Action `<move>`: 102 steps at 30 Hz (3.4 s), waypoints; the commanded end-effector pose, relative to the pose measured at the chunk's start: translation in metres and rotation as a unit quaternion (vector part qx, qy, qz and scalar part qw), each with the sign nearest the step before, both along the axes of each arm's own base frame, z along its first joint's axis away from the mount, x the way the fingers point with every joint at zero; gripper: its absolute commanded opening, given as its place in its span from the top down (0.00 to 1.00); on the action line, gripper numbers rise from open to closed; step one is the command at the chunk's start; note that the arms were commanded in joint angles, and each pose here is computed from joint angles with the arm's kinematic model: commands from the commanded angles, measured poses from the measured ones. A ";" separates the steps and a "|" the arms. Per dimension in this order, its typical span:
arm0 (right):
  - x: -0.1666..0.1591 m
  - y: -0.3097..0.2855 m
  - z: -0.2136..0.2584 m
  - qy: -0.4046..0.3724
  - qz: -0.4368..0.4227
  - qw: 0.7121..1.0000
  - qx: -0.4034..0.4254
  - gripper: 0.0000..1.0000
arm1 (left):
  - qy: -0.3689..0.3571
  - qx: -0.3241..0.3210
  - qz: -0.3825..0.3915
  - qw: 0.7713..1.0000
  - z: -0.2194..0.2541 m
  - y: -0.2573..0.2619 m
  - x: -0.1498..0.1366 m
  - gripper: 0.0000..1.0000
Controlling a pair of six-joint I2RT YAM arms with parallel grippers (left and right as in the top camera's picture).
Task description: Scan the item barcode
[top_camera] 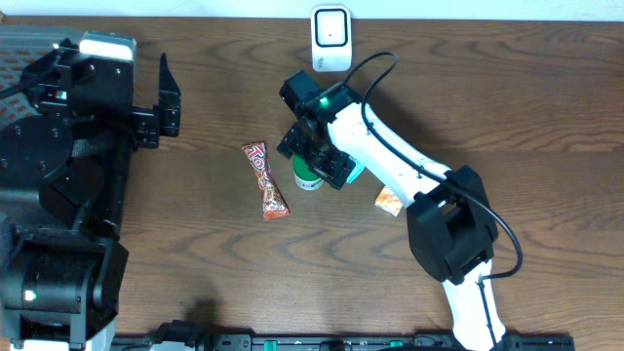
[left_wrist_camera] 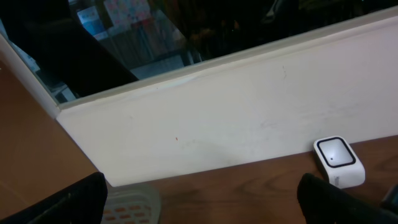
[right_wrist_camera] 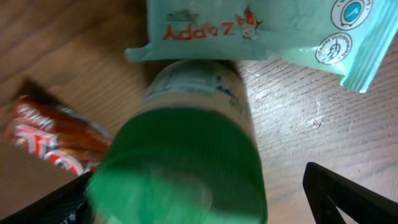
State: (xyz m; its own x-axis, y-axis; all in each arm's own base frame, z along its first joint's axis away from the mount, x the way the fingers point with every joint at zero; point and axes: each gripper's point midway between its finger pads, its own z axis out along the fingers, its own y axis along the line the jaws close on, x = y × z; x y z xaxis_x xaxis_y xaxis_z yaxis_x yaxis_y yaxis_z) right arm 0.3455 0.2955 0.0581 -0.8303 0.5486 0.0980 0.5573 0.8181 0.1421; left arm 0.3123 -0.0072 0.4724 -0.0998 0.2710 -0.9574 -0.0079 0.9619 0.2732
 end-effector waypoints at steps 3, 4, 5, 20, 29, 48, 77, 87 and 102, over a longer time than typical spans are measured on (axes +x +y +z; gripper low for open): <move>-0.006 0.010 -0.005 0.004 0.004 1.000 -0.003 0.01 | -0.002 -0.009 -0.003 1.000 0.001 -0.001 -0.001 0.02; -0.007 0.011 -0.008 0.006 0.006 1.000 -0.006 0.01 | -0.002 -0.009 -0.003 1.000 0.001 -0.001 -0.001 0.02; -0.008 0.012 -0.010 0.006 0.008 1.000 -0.008 0.01 | -0.002 -0.009 -0.003 1.000 0.001 -0.001 -0.001 0.02; -0.011 0.009 -0.054 0.034 -0.008 0.999 -0.041 0.06 | -0.001 -0.009 -0.003 1.000 0.000 -0.001 -0.001 0.02; -0.012 0.007 -0.054 0.035 -0.004 0.998 -0.047 0.35 | -0.001 -0.009 -0.003 1.000 0.000 -0.001 -0.001 0.02; -0.012 -0.012 -0.002 0.013 0.115 0.993 -0.027 0.47 | 0.000 -0.009 -0.003 1.000 0.000 -0.001 0.000 0.02; -0.028 0.020 -0.017 -0.038 0.204 0.977 -0.037 0.13 | 0.000 -0.009 -0.003 1.000 0.000 -0.001 0.000 0.02; -0.019 0.007 -0.014 -0.002 0.175 0.984 0.013 0.07 | 0.002 -0.009 -0.003 1.000 -0.001 -0.001 0.000 0.02; 0.001 -0.011 -0.017 -0.029 0.115 0.992 -0.034 0.05 | 0.010 -0.008 -0.003 1.000 -0.009 -0.001 0.009 0.02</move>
